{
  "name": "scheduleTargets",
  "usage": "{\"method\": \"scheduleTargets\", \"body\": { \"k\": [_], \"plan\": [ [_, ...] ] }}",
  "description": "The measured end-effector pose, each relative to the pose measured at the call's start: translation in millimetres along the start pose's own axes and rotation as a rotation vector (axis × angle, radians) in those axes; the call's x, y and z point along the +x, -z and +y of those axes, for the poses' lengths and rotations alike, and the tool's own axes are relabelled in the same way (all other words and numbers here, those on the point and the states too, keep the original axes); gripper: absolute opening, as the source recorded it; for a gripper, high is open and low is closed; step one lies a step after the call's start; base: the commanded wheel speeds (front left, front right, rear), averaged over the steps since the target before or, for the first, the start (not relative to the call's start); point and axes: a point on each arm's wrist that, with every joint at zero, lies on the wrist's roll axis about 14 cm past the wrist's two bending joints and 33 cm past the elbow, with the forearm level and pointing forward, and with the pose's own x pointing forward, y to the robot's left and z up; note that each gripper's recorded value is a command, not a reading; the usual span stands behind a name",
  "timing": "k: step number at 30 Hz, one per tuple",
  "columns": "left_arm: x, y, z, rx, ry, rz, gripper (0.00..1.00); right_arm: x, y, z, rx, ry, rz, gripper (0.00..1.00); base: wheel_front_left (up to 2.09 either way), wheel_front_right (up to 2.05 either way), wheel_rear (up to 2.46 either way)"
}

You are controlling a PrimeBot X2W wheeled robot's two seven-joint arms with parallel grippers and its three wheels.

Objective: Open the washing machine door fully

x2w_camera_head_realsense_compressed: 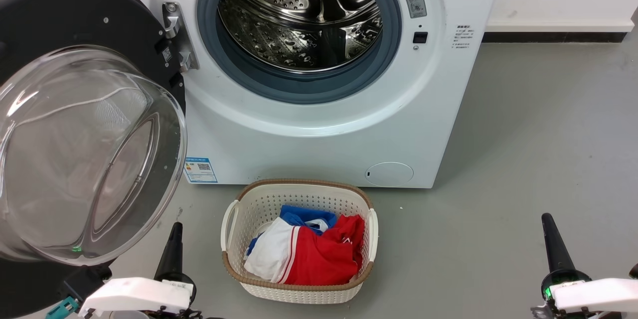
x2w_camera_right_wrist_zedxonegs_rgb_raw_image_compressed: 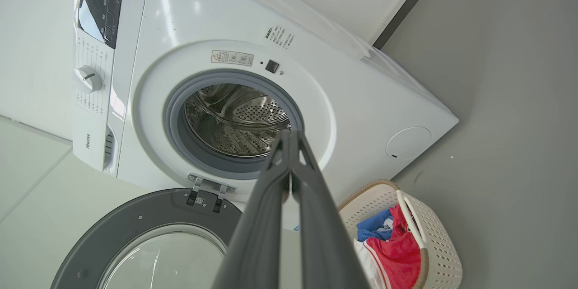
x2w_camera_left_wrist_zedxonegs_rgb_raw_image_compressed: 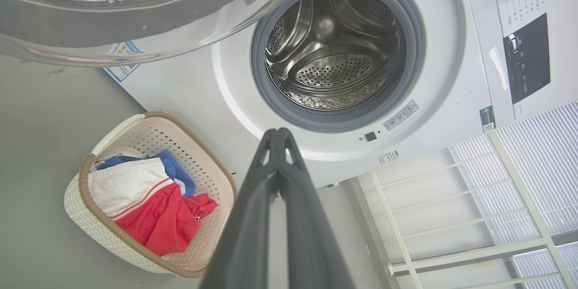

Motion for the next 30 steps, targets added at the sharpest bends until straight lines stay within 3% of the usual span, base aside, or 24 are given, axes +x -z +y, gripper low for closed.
{"method": "scheduleTargets", "body": {
  "k": [30],
  "plan": [
    [14, -1, -13, -0.329, 0.042, 0.027, 0.00, 12, -2, 6, 0.303, -0.013, 0.020, 0.00, 0.00, 0.00, 0.00]
  ]
}}
